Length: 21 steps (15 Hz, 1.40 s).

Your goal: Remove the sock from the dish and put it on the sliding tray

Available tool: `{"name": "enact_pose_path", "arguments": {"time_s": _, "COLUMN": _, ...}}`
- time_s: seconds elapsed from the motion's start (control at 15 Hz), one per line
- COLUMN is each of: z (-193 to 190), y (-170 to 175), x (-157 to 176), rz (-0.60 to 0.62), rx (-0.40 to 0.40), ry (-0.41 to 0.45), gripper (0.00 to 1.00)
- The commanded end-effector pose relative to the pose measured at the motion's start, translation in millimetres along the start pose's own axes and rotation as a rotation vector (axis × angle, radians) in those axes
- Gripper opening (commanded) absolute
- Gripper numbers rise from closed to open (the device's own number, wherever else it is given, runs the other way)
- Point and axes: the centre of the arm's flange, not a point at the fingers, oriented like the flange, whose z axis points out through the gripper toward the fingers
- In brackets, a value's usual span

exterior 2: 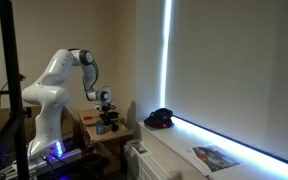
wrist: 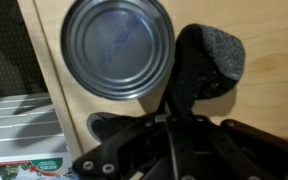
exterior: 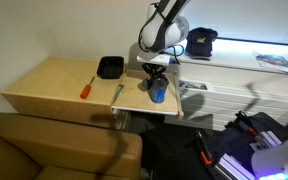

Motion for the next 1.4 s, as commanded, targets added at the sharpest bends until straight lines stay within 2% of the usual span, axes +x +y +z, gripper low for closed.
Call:
{"name": "enact_pose_path", "arguments": {"time_s": 0.0, "z": 30.4, "y": -21.3, "x": 2.4, "rz": 0.05, "rx": 0.033, "ry": 0.103, "gripper": 0.01}}
{"name": "enact_pose_path", "arguments": {"time_s": 0.27, "z": 49.1, "y": -42.4, "x": 5.6, "rz": 0.095, "rx": 0.083, "ry": 0.194, "gripper": 0.01}}
{"name": "enact_pose_path", "arguments": {"time_s": 0.33, "z": 51.5, "y": -45.7, "x": 5.4, "rz": 0.106, "rx": 0.085, "ry": 0.196, "gripper": 0.22}}
{"name": "enact_pose_path", "arguments": {"time_s": 0.6, "z": 36.8, "y": -43.5, "x": 4.4, "rz": 0.08, "rx": 0.069, "ry": 0.159, "gripper": 0.51}}
{"name": "enact_pose_path", "arguments": {"time_s": 0.73, "z": 9.8, "y": -34.2, "x": 3.6, "rz": 0.047, "rx": 0.061, "ry": 0.163, "gripper": 0.65}}
{"name": "enact_pose_path", "arguments": {"time_s": 0.87, "z": -37.4, "y": -29.3, "x": 3.3, "rz": 0.011, "rx": 0.028, "ry": 0.161, "gripper": 0.79}}
{"name": "enact_pose_path", "arguments": {"time_s": 1.07, "z": -98.6, "y": -24.5, "x": 0.0, "rz": -0.09, "rx": 0.082, "ry": 0.075, "gripper": 1.0}}
{"name": "enact_pose_path", "arguments": {"time_s": 1.2, "z": -148.9, "y": -21.4, "x": -7.0, "rz": -0.148, "rx": 0.13, "ry": 0.07, "gripper": 1.0}}
{"name": "enact_pose_path", "arguments": {"time_s": 1.33, "z": -202.3, "y": -18.1, "x": -15.3, "rz": -0.199, "rx": 0.221, "ry": 0.125, "gripper": 1.0}}
